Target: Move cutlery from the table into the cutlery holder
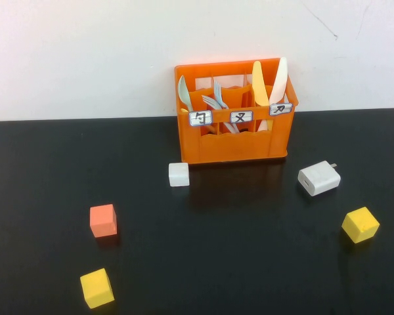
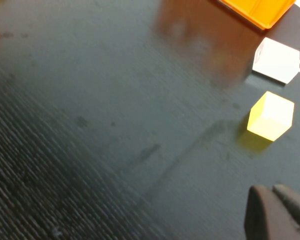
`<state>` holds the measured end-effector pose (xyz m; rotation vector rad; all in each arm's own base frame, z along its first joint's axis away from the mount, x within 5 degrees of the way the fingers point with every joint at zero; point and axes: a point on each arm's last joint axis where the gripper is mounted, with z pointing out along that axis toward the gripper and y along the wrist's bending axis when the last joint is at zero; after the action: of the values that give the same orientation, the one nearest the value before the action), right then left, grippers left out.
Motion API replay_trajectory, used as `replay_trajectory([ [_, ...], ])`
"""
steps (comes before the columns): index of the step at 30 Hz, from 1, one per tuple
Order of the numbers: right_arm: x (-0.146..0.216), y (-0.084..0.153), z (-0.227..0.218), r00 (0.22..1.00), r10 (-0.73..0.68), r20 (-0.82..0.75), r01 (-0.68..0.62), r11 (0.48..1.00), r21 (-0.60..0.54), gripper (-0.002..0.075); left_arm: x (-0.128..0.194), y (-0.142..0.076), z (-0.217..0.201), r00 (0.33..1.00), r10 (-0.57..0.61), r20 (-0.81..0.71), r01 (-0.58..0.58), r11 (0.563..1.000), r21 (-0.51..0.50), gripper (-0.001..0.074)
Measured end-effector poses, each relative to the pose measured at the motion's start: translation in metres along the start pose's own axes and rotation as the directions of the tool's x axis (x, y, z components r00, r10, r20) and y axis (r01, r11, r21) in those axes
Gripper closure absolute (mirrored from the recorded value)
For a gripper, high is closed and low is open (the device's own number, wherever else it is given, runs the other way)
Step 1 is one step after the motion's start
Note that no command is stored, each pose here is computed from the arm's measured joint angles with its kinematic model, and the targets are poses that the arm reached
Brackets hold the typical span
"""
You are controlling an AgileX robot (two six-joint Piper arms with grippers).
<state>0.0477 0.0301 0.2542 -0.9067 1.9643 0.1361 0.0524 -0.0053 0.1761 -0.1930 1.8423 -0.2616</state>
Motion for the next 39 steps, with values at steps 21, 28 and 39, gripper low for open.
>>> replay_trajectory([
  [21,0.0000,0.0000,0.0000,1.000,0.002,0.000,-0.002,1.000,0.000,0.0728,-0.0001,-0.0001,-0.0002,1.000,0.005,-0.003,-0.005,1.000,0.000,0.0736],
  [28,0.0000,0.0000,0.0000,1.000,0.005,0.000,-0.005,1.000,0.000,0.0728,-0.0001,-0.0001,-0.0002,1.000,0.005,-0.003,-0.005,1.000,0.000,0.0736],
  [39,0.0031,0.0011,-0.0025,0.999,0.003,0.049,-0.004,1.000,0.018,0.0728,-0.0001,-0.0001,-0.0002,1.000,0.005,-0.003,-0.005,1.000,0.000,0.0736],
])
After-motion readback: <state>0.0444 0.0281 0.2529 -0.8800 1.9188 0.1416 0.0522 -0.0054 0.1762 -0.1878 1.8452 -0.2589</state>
